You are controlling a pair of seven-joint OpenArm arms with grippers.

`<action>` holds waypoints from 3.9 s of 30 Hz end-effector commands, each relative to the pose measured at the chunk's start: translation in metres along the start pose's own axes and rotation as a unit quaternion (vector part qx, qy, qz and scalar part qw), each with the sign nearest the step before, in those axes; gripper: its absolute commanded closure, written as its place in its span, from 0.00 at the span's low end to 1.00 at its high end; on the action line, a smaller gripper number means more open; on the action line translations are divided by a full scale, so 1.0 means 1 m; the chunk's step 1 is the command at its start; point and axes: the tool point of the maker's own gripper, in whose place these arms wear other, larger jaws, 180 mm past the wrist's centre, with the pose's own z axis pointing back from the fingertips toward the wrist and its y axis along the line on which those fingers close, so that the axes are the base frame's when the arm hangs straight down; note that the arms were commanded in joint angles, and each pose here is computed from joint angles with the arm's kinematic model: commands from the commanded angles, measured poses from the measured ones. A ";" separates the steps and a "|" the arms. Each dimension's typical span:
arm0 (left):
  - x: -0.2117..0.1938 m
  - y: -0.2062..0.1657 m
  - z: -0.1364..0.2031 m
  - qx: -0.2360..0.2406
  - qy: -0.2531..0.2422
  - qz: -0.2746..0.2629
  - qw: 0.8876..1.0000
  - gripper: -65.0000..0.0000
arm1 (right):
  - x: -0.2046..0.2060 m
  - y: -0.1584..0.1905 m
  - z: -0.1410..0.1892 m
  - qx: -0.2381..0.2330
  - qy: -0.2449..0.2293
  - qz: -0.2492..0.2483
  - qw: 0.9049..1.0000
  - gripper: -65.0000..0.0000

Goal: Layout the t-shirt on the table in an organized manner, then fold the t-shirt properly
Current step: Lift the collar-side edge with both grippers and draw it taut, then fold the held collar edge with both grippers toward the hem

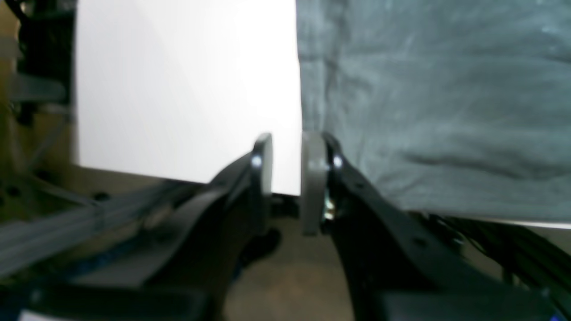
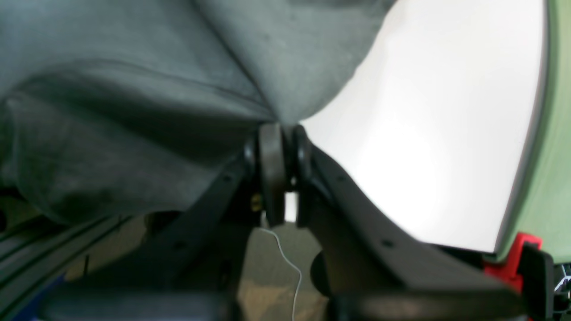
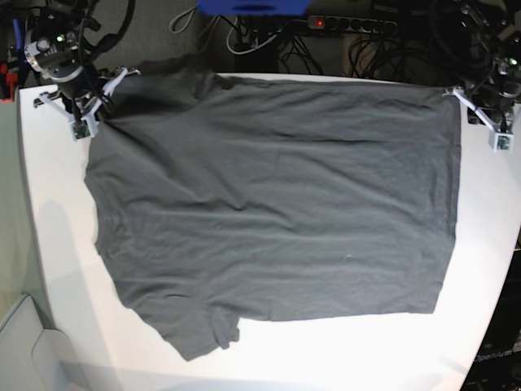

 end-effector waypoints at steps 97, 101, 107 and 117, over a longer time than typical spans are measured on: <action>0.077 -0.006 -0.032 -0.027 -0.039 0.025 0.999 1.00 | 0.091 -0.007 0.003 -0.013 -0.155 0.006 0.988 1.00; 0.094 0.002 -0.033 -0.004 -0.044 0.019 0.999 1.00 | 0.101 -0.011 -0.004 -0.012 -0.165 0.001 0.986 1.00; 0.124 0.009 -0.032 0.014 -0.064 0.021 0.998 1.00 | 0.108 -0.023 -0.018 -0.013 -0.165 0.002 0.986 1.00; 0.143 -0.001 -0.057 -0.026 -0.062 0.049 0.997 1.00 | 0.139 -0.039 -0.033 -0.014 -0.188 -0.002 0.982 1.00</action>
